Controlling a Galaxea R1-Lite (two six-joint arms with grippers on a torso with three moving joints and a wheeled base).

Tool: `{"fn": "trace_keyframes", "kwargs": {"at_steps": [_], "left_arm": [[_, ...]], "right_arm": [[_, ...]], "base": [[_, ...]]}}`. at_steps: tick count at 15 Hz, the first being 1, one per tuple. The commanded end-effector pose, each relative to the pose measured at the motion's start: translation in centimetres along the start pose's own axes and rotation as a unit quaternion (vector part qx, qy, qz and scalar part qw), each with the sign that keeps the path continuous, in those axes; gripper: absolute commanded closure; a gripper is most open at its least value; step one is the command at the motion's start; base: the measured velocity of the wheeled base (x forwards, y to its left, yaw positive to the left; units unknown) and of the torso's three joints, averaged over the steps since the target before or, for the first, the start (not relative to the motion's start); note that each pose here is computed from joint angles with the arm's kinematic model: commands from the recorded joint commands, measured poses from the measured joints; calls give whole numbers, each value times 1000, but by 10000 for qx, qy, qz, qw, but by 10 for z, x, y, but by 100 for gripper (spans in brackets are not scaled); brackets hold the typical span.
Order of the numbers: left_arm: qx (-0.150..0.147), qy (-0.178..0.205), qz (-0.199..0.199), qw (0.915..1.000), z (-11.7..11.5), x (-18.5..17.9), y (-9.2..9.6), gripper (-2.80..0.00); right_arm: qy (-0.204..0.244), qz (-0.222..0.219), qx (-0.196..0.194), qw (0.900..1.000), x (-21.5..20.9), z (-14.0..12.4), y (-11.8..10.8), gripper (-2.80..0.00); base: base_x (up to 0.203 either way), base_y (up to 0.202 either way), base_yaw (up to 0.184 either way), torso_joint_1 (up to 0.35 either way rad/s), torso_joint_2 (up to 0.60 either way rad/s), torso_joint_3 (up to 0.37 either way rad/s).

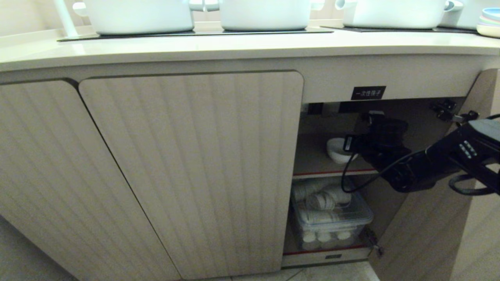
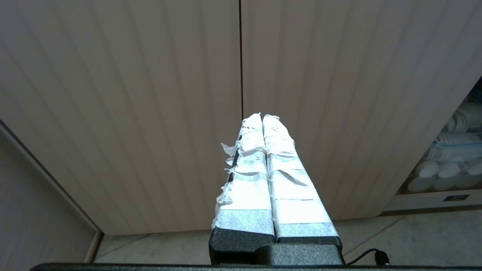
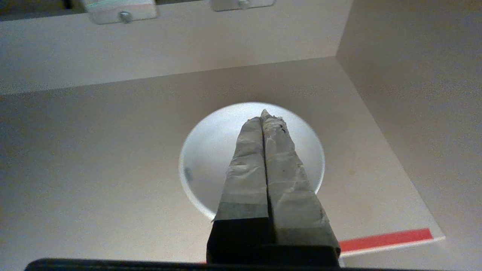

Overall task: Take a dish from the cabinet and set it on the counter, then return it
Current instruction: Close the cabinet door

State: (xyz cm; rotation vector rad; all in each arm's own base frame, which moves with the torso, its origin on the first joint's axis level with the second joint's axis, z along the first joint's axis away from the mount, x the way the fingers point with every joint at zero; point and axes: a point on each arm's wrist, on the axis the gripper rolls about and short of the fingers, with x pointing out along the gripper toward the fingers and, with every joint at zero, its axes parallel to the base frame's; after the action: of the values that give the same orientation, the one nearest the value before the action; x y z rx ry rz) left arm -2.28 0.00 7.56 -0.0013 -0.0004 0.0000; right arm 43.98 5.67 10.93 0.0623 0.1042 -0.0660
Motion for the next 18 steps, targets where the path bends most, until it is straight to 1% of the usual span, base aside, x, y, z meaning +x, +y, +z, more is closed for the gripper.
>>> {"fn": "trace_keyframes", "kwargs": {"at_steps": [1, 4, 8, 12, 15, 18], "left_arm": [[3, -6, 0, 10000, 0, 0, 0, 0], [-1, -6, 7, 10000, 0, 0, 0, 0], [-1, 2, 0, 10000, 0, 0, 0, 0], [-1, 1, 2, 10000, 0, 0, 0, 0], [-1, -4, 0, 10000, 0, 0, 0, 0], [-1, -2, 0, 10000, 0, 0, 0, 0]], "right_arm": [[-87, 51, 19, 9999, -8, 8, 3, 0], [-31, 87, -10, 10000, -22, 9, 5, 0], [60, 83, -41, 9999, -46, 10, 0, 0], [271, 84, -102, 9995, -75, 4, -5, 0], [182, 103, -151, 9997, -94, 10, -9, 0], [389, 99, -212, 9990, -116, 4, -14, 0]], "base": [[0, 0, 0, 0, 0, 0], [0, 0, 0, 0, 0, 0], [0, 0, 0, 0, 0, 0], [0, 0, 0, 0, 0, 0], [0, 0, 0, 0, 0, 0], [0, 0, 0, 0, 0, 0]]}}
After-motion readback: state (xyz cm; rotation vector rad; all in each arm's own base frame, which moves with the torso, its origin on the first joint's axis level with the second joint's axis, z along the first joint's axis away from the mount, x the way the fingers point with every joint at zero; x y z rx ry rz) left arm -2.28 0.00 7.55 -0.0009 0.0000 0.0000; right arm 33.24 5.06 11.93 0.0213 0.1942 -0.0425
